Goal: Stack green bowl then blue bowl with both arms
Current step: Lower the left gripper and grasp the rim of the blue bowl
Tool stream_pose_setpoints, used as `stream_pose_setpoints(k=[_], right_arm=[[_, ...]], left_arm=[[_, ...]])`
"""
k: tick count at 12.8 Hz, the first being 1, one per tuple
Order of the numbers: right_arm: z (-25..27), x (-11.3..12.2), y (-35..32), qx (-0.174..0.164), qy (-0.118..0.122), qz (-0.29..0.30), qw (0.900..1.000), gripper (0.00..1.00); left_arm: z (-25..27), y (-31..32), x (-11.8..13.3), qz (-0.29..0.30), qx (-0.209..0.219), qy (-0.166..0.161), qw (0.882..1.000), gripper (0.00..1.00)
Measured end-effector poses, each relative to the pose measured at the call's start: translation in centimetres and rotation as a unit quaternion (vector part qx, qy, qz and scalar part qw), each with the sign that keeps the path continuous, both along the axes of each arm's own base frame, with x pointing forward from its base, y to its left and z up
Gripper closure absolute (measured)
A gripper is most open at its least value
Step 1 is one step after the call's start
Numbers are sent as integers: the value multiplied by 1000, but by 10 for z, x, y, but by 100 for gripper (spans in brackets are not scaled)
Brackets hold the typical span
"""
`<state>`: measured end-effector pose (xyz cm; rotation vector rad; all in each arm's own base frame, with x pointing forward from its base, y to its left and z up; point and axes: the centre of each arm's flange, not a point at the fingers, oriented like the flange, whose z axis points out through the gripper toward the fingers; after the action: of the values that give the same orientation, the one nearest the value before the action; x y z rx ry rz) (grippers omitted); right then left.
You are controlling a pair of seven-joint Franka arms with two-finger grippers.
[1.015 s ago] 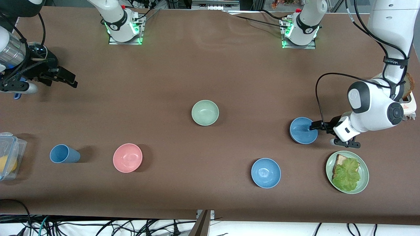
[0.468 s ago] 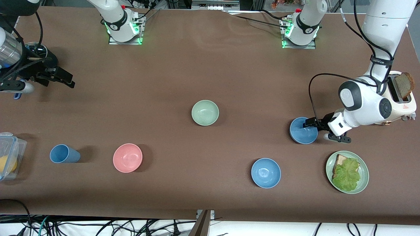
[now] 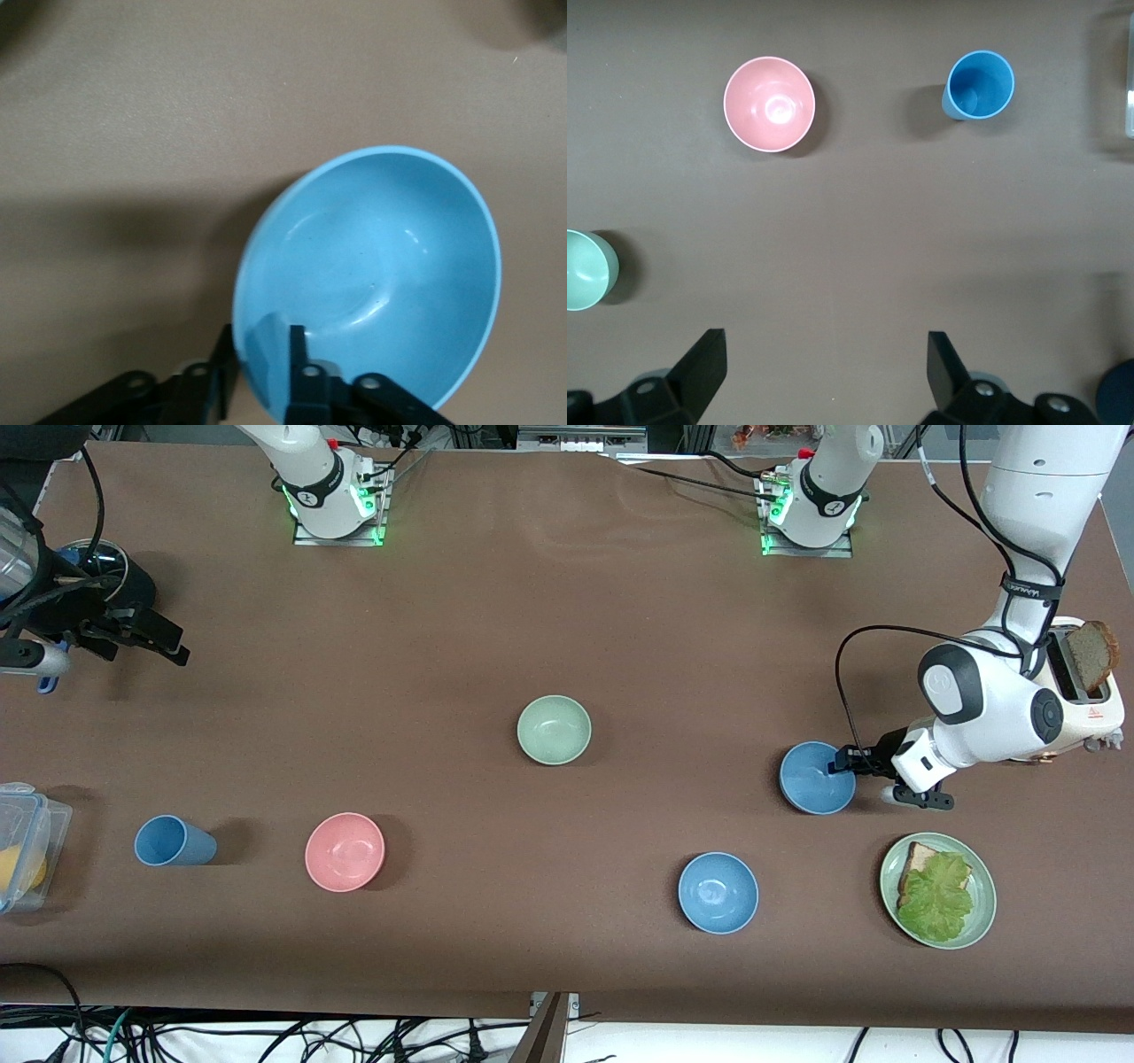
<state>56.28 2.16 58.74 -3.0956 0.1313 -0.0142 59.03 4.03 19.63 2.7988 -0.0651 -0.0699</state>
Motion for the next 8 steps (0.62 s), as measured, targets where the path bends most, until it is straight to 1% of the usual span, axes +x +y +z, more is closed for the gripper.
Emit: stream_pose_setpoints(k=[1,2,4,5,8], right_arm=[[-3,1,0,0,4,0,1000,0],[-4,1,-1,0,6,-1,1000,0],[-4,1,-2,0,7,-1,1000,0],[-4,1,-2,0,7,-1,1000,0],[-3,1,-2,0,7,-2,1000,0]], left_arm=[[0,1,0,0,1,-1,1000,87],[0,3,0,0,1,-1,1000,95],[4,6,3,0,2,-6,1000,95],[11,6,8,-1,1,-12,1000,95],[53,-14,34,-13,-18,-18,1000,95]])
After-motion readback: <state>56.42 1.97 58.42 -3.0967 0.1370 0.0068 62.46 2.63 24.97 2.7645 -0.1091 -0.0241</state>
